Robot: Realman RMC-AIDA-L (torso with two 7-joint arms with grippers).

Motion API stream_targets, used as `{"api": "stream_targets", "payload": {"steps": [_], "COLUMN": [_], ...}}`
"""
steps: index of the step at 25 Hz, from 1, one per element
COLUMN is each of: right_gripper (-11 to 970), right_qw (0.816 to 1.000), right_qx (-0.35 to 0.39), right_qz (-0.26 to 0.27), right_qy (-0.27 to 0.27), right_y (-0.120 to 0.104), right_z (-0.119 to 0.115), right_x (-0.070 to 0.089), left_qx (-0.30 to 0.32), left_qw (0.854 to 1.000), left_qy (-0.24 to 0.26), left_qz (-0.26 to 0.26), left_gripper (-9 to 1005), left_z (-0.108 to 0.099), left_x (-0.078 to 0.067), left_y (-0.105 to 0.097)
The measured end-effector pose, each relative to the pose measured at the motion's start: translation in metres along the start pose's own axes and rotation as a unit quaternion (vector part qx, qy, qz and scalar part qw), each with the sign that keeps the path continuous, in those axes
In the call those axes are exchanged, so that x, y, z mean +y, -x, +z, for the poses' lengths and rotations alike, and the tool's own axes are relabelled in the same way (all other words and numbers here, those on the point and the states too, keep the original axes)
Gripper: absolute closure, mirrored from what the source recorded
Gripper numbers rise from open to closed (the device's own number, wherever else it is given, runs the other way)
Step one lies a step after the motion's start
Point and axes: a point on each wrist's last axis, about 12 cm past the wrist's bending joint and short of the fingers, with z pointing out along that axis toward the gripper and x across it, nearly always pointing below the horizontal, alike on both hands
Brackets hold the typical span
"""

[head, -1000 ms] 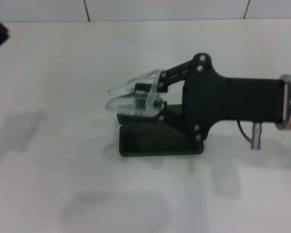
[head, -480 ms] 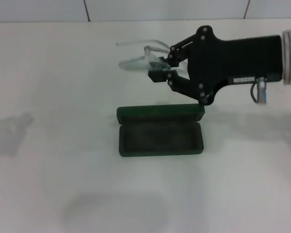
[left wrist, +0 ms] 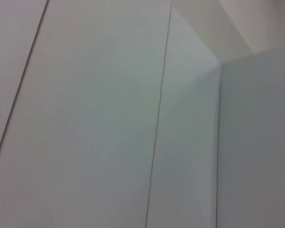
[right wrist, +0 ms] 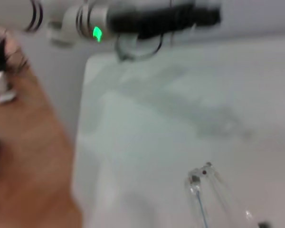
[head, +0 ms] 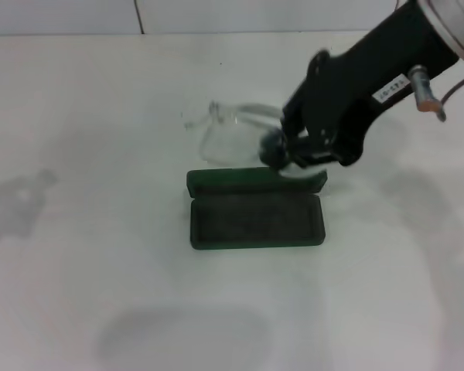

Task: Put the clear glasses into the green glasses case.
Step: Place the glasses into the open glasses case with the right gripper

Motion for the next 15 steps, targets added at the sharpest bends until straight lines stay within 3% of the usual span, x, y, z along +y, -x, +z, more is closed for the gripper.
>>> {"api": "stream_targets", "payload": {"steps": [4,5,6,8,15], "right_gripper": [839,839,839,839,839], "right_qw": [0.997,0.988,0.988,0.981,0.968], "right_qx": [0.064,0.123,0.123,0.159,0.228], "right_qz": [0.028,0.049,0.049,0.056,0.050], "right_qy": [0.042,0.075,0.075,0.097,0.091], "right_y": [0.008,0.008,0.008,0.006,0.002], "right_z": [0.012,0.035,0.035,0.056,0.089], "right_x": [-0.006,-0.014,-0.014,-0.021,-0.028], "left_qx": [0.002,0.003,0.004,0.006,0.022], "left_qw": [1.000,1.000,1.000,1.000,0.999], "left_qy": [0.003,0.005,0.008,0.010,0.024], "left_qz": [0.002,0.001,0.001,0.001,0.007], "left_gripper": [901,901,901,901,900], "left_z": [0.003,0.002,0.000,-0.002,-0.010], "left_x": [0.003,0.003,0.003,0.003,0.003], "left_y": [-0.001,-0.001,0.000,0.000,-0.001]}}
